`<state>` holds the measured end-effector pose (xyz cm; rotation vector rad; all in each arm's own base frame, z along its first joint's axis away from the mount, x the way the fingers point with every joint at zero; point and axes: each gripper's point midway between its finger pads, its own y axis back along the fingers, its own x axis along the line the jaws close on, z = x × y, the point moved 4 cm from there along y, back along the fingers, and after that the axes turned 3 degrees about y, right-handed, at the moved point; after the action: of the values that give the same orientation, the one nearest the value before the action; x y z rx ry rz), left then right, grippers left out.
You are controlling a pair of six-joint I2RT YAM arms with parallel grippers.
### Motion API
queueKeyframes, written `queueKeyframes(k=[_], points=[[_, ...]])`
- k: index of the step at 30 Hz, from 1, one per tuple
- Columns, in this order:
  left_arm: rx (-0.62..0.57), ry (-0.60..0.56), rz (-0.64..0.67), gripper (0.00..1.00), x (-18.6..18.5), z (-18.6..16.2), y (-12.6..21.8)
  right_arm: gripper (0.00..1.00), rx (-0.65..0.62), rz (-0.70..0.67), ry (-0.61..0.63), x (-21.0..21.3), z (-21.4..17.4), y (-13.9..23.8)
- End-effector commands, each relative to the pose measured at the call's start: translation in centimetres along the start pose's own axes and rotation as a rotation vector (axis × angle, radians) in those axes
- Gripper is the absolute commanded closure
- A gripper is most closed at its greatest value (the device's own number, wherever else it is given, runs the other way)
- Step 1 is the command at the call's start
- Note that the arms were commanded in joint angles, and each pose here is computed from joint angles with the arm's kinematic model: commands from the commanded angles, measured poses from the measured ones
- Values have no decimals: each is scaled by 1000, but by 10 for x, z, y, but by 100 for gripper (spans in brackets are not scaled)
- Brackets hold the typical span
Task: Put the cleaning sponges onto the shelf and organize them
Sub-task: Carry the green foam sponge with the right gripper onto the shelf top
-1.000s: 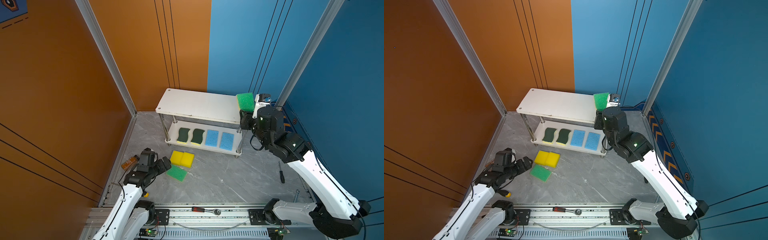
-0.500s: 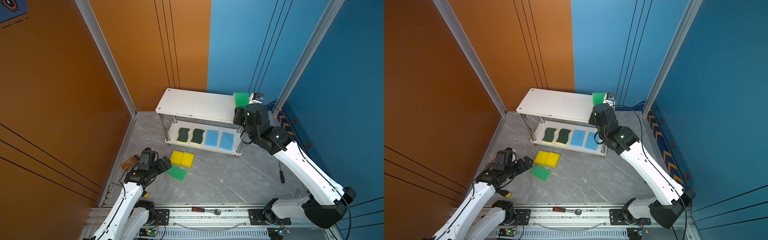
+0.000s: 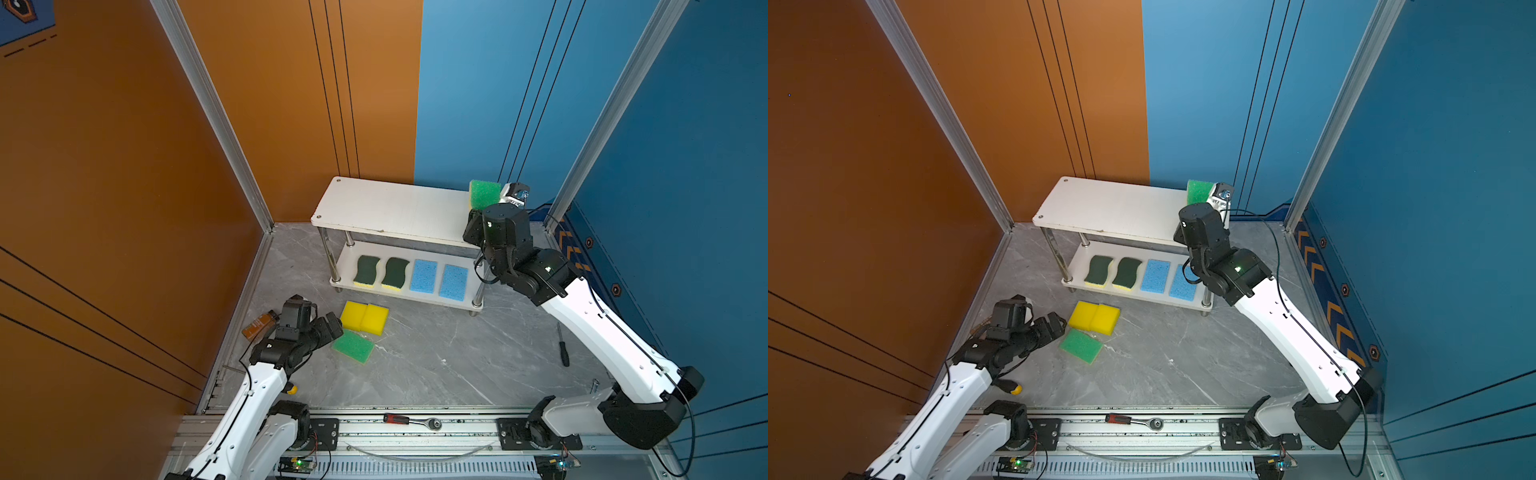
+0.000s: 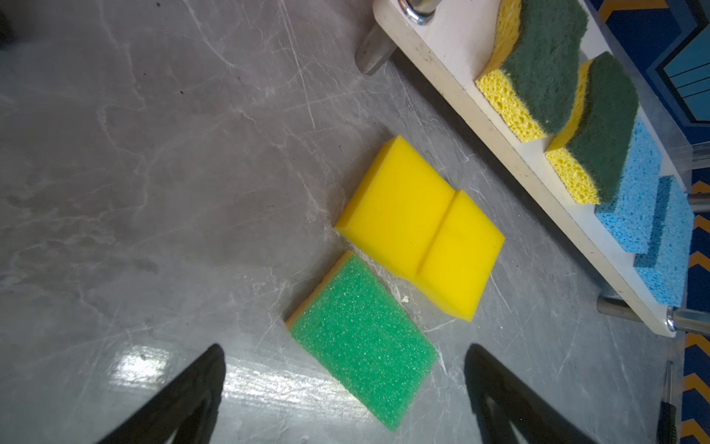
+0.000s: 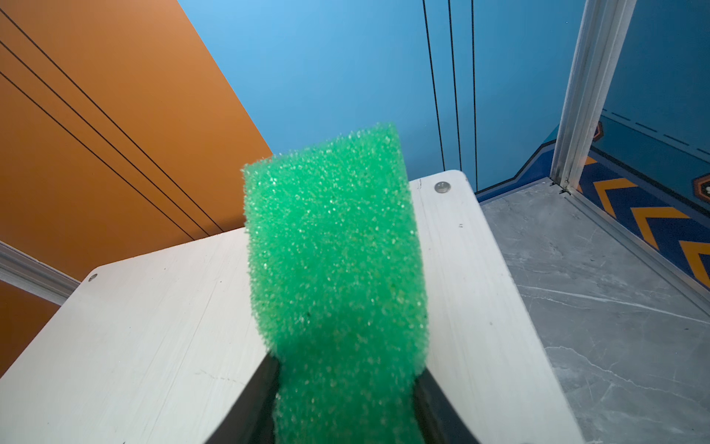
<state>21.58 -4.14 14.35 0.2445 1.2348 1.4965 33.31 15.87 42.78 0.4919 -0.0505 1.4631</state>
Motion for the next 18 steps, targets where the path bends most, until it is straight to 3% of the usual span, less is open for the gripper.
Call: queueKeyframes(k=[1,18], points=[[-44,-13,-13,2,-6,12,6,55,2,-43,-1,-5,0,2],[-45,-10,-17,2,-7,13,6,54,63,-57,14,-13,-16,3]])
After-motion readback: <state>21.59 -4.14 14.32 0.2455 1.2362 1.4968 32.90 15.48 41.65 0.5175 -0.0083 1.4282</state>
